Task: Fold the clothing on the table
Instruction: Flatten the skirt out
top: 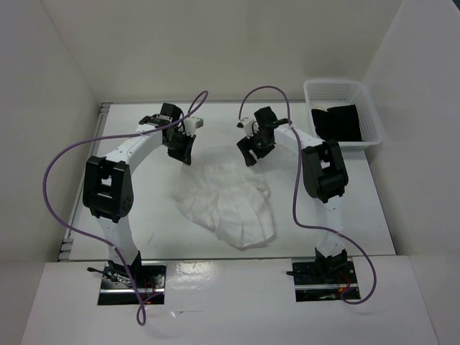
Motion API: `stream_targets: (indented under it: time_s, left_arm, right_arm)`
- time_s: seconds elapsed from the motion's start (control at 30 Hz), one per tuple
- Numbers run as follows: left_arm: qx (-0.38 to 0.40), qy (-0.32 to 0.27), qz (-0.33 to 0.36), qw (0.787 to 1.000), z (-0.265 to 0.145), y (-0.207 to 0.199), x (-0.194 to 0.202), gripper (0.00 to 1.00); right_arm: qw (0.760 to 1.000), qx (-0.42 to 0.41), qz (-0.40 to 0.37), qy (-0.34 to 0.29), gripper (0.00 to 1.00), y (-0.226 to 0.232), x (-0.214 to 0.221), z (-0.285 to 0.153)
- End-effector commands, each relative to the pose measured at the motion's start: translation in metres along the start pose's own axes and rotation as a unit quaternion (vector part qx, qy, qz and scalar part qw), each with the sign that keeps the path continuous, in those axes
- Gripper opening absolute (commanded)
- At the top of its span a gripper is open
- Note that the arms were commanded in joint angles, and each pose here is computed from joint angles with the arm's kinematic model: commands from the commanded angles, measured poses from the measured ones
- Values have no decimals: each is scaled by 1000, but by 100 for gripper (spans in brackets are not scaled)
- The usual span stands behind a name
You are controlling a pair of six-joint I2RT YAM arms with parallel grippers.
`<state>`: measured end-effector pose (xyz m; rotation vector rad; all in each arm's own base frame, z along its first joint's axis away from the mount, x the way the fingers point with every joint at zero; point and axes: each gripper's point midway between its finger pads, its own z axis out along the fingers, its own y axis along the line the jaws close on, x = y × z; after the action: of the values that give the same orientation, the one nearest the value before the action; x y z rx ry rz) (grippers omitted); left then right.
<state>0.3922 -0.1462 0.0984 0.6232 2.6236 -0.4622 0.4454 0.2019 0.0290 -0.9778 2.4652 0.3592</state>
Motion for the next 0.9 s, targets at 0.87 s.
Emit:
stream_targets:
  time_s: [0.87]
  left_arm:
    - [1,-10,13,1000,-7,1,-8,4]
  right_arm:
    - [996,-85,-13,7,53,9,3,14]
